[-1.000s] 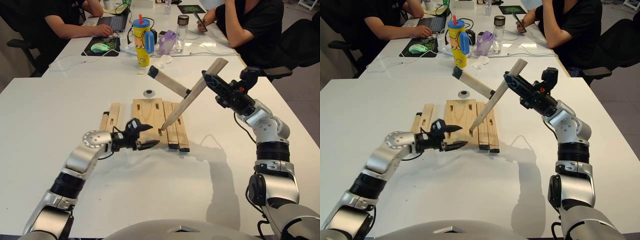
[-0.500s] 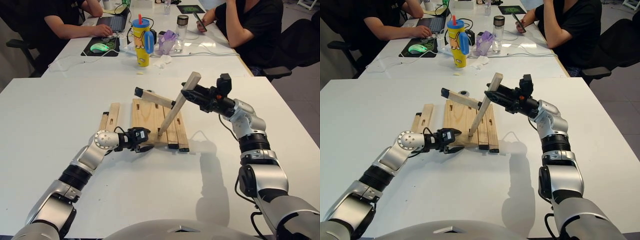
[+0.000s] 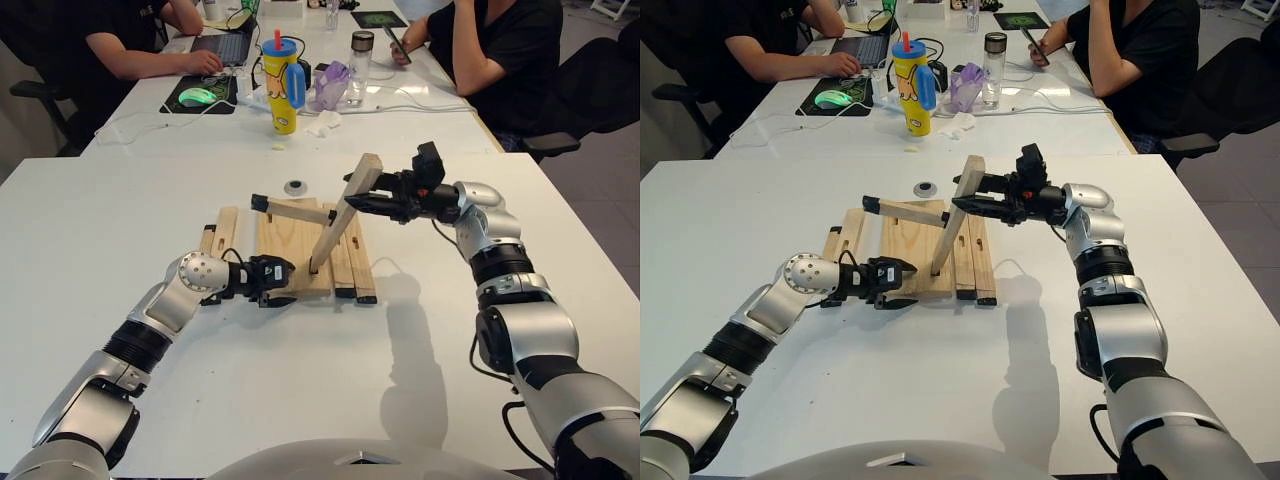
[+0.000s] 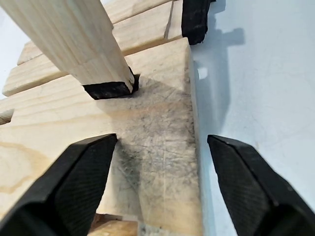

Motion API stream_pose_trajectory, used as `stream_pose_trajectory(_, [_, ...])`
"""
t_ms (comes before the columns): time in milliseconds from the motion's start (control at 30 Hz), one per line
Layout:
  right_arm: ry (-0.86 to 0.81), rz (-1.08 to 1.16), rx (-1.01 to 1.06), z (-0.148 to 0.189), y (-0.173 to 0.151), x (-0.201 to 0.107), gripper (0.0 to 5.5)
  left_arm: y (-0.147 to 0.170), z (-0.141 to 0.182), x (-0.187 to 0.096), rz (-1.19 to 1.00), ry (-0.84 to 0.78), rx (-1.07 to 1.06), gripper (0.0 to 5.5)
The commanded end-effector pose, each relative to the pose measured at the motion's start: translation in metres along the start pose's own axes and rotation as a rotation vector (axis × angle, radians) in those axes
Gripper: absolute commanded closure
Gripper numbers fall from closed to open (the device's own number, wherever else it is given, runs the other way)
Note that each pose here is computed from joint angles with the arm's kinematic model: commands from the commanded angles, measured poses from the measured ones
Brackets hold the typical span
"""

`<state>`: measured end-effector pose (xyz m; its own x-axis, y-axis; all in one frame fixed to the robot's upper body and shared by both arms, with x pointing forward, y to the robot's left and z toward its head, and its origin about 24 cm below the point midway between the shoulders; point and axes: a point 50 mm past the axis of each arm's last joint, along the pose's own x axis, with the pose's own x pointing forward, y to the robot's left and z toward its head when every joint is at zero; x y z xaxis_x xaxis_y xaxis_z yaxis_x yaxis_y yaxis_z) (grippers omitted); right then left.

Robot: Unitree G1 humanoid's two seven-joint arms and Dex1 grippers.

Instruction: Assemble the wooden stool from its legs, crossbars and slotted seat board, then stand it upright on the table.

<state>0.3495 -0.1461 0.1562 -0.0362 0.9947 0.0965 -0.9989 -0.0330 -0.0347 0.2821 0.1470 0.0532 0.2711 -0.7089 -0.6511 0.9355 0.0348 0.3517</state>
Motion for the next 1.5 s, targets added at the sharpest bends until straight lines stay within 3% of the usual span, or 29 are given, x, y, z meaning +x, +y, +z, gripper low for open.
stream_pose_trajectory(33, [0.151, 0.083, 0.062, -0.014, 0.004, 0.012, 3.44, -0.045, -0.042, 0.014, -0.200, 0.164, -0.099, 2.09])
stream_pose_trajectory(533, [0.175, 0.065, 0.104, -0.012, 0.006, -0.007, 3.44, -0.042, -0.047, 0.018, -0.168, 0.159, -0.094, 2.09])
stream_pose_trajectory(1067, [0.357, 0.178, -0.013, -0.006, 0.001, 0.018, 3.45, -0.062, -0.042, 0.031, -0.242, 0.143, -0.057, 2.09])
stream_pose_trajectory(1233, [0.386, 0.143, 0.012, -0.012, -0.001, 0.009, 3.45, -0.065, -0.041, 0.033, -0.245, 0.137, -0.061, 2.09])
stream_pose_trajectory(1433, [0.276, 0.094, 0.088, -0.025, 0.001, 0.007, 3.45, -0.068, -0.039, 0.040, -0.198, 0.116, -0.112, 2.09])
stream_pose_trajectory(1500, [0.203, 0.046, 0.081, -0.021, -0.003, 0.008, 2.93, -0.066, -0.041, 0.041, -0.166, 0.129, -0.123, 2.09])
